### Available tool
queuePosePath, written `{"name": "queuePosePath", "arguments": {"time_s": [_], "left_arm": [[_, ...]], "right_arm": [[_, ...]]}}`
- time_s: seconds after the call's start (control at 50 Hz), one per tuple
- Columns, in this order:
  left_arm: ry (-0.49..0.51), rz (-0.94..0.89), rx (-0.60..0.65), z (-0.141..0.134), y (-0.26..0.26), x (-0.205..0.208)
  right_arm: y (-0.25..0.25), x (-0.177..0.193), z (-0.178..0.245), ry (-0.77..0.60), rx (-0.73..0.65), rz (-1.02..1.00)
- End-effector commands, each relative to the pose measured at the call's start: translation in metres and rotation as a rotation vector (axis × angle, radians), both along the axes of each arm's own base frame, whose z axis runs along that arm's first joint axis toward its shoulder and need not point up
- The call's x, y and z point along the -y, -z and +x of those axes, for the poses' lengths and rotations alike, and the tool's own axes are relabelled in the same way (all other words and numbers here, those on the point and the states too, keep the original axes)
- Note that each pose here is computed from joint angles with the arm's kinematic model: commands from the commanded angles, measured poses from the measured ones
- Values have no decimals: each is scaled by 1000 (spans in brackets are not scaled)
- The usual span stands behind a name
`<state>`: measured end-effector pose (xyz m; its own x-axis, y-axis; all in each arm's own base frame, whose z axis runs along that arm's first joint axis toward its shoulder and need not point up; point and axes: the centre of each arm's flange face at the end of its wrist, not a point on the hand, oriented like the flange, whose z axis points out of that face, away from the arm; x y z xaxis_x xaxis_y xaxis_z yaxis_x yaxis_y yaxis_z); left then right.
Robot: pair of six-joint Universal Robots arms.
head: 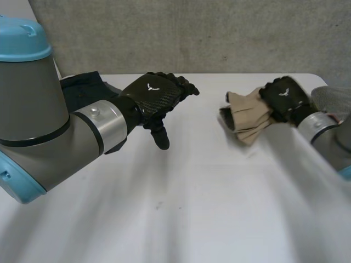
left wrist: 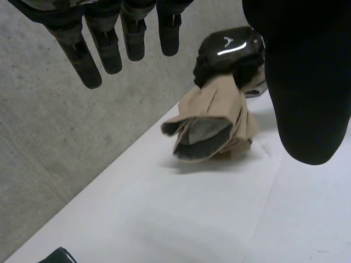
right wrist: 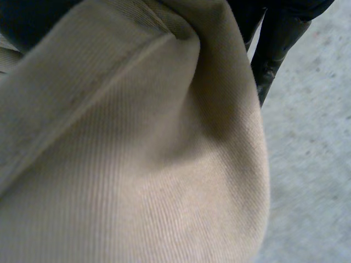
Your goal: Fold the laundry.
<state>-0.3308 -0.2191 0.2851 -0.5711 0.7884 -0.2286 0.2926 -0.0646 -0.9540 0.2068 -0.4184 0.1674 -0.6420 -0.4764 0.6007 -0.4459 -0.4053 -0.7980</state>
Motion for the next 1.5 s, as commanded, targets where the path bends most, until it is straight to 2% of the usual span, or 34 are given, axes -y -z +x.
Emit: {"name": "queuePosePath", "arguments": {"time_s": [0.02, 0.16, 0.26, 0.44, 0.56, 0.7, 0.86, 1.02, 1.2, 1.36, 1.44, 1.5], "left_arm": [[-6, 17, -4, 1, 2, 0], [-5, 5, -11, 0, -2, -1], [-7, -15, -25, 1, -9, -2], [7, -21, -46, -3, -14, -8], [16, -6, -87, -8, -16, -11], [21, -14, -96, -10, -16, -11], [23, -7, -92, -10, -14, -12], [26, -3, -91, -10, -13, -14], [32, -3, -93, -12, -13, -16], [35, -5, -93, -12, -14, -17], [37, -8, -95, -12, -15, -17], [37, -6, -94, -12, -14, -17]], "right_arm": [[-37, 50, -38, -40, 24, -156], [-94, 95, -88, -26, 230, -308], [-117, 112, -116, -59, 327, -386], [-85, 141, -169, -20, 307, -382], [-31, 148, -202, -5, 276, -283], [33, 142, -220, 2, 268, -149], [60, 129, -242, 43, 247, -88], [52, 120, -267, 66, 231, -78], [54, 117, -267, 79, 243, -55], [33, 101, -270, 138, 300, 76], [21, 81, -268, 178, 255, 103], [10, 68, -283, 275, 191, 84]]}}
